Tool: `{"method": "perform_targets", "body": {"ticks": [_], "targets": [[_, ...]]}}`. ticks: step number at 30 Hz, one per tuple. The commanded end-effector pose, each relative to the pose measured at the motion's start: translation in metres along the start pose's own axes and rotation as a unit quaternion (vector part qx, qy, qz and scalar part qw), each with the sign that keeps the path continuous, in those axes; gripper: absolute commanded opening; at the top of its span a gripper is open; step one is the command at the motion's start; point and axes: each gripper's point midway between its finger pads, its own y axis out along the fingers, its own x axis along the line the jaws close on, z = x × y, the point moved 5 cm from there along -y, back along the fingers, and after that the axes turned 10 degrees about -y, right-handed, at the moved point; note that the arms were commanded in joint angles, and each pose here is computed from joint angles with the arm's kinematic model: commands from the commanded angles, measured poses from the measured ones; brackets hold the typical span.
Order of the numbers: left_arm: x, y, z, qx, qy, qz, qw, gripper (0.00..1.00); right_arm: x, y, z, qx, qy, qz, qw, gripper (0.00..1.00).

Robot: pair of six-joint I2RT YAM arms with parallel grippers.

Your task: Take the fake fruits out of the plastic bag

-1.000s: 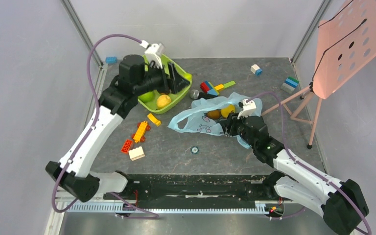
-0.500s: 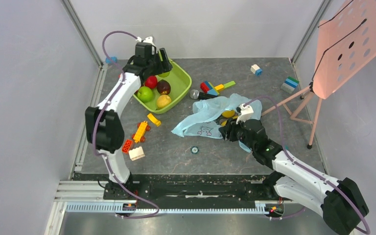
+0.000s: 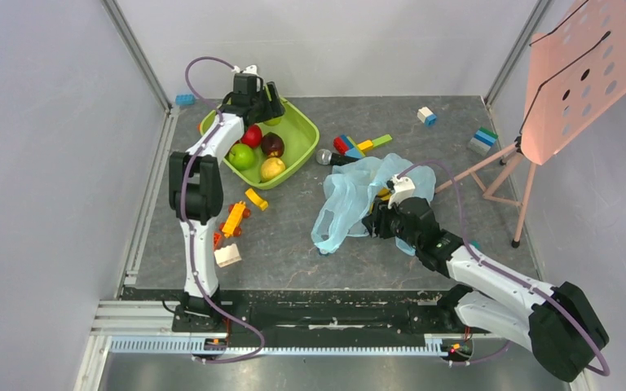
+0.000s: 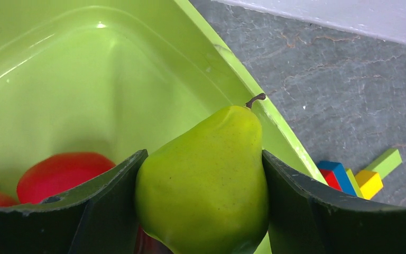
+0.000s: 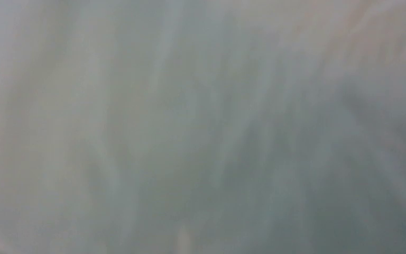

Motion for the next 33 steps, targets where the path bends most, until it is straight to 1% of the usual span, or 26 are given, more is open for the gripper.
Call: {"method": "perform_targets", "body": {"ticks": [1,5,14,22,27,29,33], "targets": [[-0.017,0.013,-0.02,-0.04,0.036,0.049,0.997,0.67,0.002,0.0,-0.015,-0.019,-0.008,-0.003,1.0,0.51],[-0.013,0.025,-0.013,-0.035,0.041,0.051,0.997,0.67,0.0,0.001,-0.012,-0.015,-0.009,0.001,1.0,0.51],[0.003,0.044,0.002,-0.026,0.039,0.026,0.999,0.68,-0.002,0.003,-0.01,-0.013,-0.01,0.007,1.0,0.51],[0.01,0.045,0.015,-0.016,0.046,0.024,0.998,0.69,-0.003,0.002,-0.008,-0.013,-0.01,0.009,1.0,0.52],[0.012,0.037,0.019,-0.019,0.057,0.034,0.998,0.77,-0.001,0.003,-0.007,-0.011,-0.009,0.003,1.0,0.52],[0.01,0.037,0.019,-0.017,0.058,0.039,0.997,0.82,-0.001,0.003,-0.007,-0.011,-0.009,0.003,1.0,0.53],[0.008,0.036,0.02,-0.014,0.057,0.045,0.997,0.87,-0.001,0.002,-0.008,-0.014,-0.009,0.003,1.0,0.54]]}}
